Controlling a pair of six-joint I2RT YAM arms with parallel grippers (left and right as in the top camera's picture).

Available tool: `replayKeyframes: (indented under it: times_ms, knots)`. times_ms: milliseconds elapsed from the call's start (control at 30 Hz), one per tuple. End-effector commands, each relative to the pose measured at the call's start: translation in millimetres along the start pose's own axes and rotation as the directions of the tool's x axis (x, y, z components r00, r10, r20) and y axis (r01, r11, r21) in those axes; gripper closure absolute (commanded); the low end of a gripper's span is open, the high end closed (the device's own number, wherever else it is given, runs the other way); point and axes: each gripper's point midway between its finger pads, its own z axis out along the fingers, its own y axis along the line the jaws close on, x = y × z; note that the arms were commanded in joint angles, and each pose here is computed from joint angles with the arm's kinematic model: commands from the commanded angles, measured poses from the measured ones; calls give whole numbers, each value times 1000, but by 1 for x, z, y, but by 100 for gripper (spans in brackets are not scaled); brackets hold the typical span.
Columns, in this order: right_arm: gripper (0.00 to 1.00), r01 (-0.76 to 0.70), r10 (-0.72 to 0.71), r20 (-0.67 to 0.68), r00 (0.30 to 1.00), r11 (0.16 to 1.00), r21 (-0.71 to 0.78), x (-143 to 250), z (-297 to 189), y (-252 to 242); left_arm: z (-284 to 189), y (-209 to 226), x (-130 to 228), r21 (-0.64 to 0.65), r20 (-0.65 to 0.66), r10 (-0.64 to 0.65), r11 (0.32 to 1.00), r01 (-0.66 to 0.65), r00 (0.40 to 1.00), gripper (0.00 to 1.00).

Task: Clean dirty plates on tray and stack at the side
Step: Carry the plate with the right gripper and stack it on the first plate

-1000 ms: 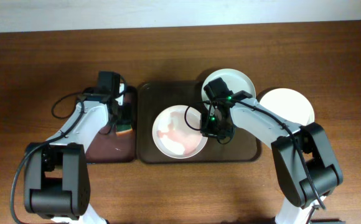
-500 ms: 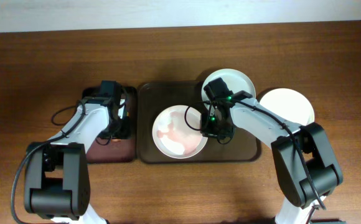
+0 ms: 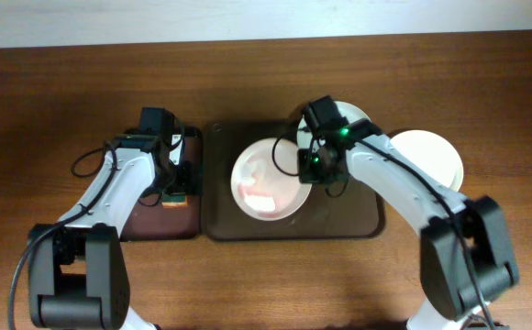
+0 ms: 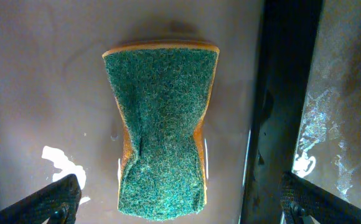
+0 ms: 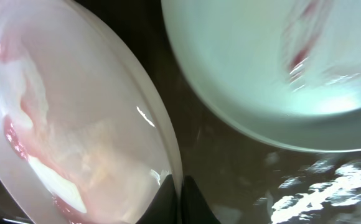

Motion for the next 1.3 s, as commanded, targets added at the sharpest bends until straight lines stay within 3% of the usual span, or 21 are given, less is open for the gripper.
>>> replayKeyframes:
  times_ms: [0,133,167,267,333,467,733,767,833,900,967,1033,1100,1200,1267]
  knots:
    - [96,39,-69,186,980,986,161,-32,-52,-20,-8,-7,-6,41,29,5,999,-6,1000,0]
    - [96,110,-251,290,923,897,427,-42,-84,-20,-8,-7,-7,41,35,5,999,-7,999,0]
    - [96,120,-337,322,885,832,542,-41,-96,-11,-8,-7,-8,41,39,5,999,-7,999,0]
    - [96,111,-457,372,808,739,665,-39,-118,13,-9,-7,-9,41,41,5,999,-7,999,0]
    - [96,60,-554,427,715,657,752,-34,-144,39,-8,-7,-9,42,41,6,999,-7,999,0]
    - [96,0,-616,469,633,606,795,-26,-166,60,-9,-7,-9,42,43,5,999,-7,999,0]
    - [96,-21,-601,496,627,623,782,-30,-167,61,-9,-7,-10,42,44,5,999,-7,999,0]
    - [96,-8,-579,499,645,648,761,-33,-161,59,-9,-7,-10,42,44,6,999,-8,999,0]
    - [96,-6,-423,528,736,776,631,-42,-133,41,-9,-7,-10,42,44,5,999,-7,999,0]
    - [96,-69,-211,529,822,885,460,-52,-112,15,-9,-7,-10,42,44,5,999,-7,999,0]
    - [96,-223,95,493,865,952,208,-69,-111,-34,-9,-7,-10,42,44,5,999,-7,999,0]
    - [96,-395,359,388,849,918,15,-73,-115,-102,-9,-7,-9,42,44,5,999,-7,999,0]
    - [96,-545,527,308,792,838,-33,-60,-115,-163,-9,-7,-10,42,44,5,999,-7,999,0]
    - [96,-728,702,259,663,686,2,-19,-113,-248,-9,-7,-9,42,44,5,999,-7,999,0]
    - [96,-767,740,228,633,639,55,13,-99,-276,-9,-7,-9,42,43,5,999,-7,999,0]
